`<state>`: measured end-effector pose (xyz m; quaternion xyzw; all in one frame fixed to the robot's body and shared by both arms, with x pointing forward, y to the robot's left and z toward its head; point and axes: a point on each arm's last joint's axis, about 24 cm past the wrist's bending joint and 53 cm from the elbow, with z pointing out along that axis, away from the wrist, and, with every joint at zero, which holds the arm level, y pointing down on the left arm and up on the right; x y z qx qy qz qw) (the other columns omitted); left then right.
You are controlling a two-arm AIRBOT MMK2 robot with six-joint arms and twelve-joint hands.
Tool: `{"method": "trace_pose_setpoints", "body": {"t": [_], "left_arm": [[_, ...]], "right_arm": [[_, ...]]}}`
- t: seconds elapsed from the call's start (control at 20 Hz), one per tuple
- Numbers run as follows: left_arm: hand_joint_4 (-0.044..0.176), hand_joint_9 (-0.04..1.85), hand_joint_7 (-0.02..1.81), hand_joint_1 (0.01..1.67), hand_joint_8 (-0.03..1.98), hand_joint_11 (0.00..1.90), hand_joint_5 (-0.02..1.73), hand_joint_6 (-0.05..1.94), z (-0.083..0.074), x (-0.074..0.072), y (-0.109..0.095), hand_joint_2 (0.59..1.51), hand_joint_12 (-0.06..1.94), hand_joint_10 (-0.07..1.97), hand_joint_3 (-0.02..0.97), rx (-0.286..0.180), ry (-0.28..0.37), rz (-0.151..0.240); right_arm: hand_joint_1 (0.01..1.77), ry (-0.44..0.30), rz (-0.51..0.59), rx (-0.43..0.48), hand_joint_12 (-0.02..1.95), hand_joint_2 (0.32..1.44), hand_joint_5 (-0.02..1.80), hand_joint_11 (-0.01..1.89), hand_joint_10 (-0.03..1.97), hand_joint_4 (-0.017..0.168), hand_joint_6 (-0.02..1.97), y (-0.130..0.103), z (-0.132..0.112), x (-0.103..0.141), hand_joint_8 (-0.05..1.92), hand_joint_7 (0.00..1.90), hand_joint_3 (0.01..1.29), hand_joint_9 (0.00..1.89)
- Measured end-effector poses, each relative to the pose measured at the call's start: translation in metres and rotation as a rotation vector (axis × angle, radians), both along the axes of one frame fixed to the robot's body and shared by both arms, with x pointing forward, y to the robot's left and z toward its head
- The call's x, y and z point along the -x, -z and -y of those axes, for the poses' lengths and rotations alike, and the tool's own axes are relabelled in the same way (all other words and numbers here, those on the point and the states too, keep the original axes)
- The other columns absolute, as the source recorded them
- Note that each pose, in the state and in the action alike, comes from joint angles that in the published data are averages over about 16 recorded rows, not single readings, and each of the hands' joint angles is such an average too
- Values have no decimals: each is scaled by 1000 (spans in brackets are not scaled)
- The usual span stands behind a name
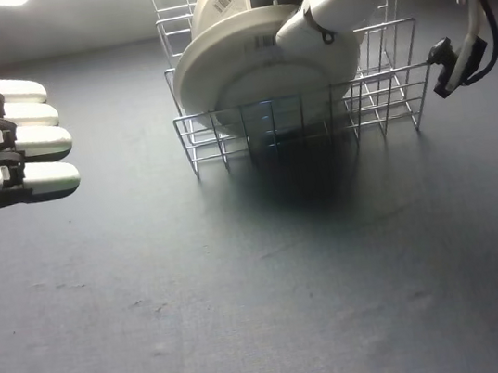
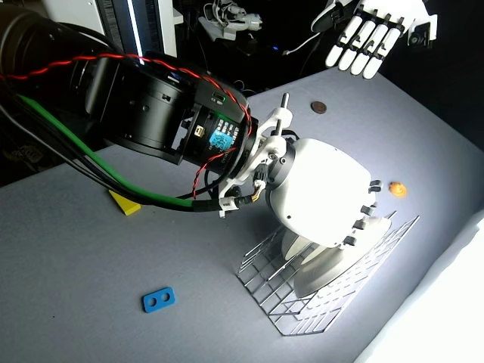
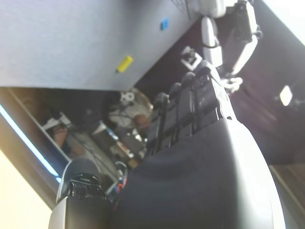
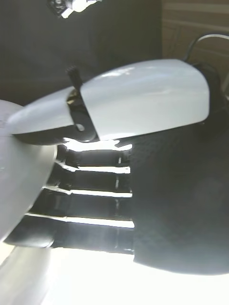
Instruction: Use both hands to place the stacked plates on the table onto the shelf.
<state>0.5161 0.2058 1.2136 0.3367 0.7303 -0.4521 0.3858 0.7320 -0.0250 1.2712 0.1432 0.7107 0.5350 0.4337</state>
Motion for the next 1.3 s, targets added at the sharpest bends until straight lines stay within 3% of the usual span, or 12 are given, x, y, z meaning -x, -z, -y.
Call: {"method": "trace_pose_setpoints", "body": {"t": [0.25, 0.85, 1.0, 1.3], "left_arm": [[4, 22, 26, 22, -1, 21, 61, 20, 5, 12, -3, 1105, 8, 8, 15, 20, 45, -17], [5, 23, 31, 21, 0, 21, 63, 20, 16, 41, -8, 1106, 8, 8, 14, 49, 156, -36], [5, 24, 32, 21, 1, 23, 65, 20, 17, 44, -7, 1106, 7, 8, 14, 41, 168, -20], [5, 30, 39, 21, 2, 24, 74, 20, 18, 45, -4, 1105, 16, 8, 15, 31, 181, 8]], "right_arm": [[1185, -2, 7, 2, 1414, 1116, 698, 736, 840, -7, 1107, -2, -1, 1, 1024, 874, 9, 877], [961, -27, 124, 55, 1275, 1111, 734, 521, 380, -3, 406, -28, -3, 16, 179, 932, 10, 843], [898, -31, 191, 97, 1255, 1118, 749, 491, 290, -2, 229, -36, 0, 24, 83, 940, 10, 850], [804, -68, 342, 207, 1216, 1137, 785, 476, 174, -1, 142, -43, -2, 60, 22, 943, 10, 862]]}}
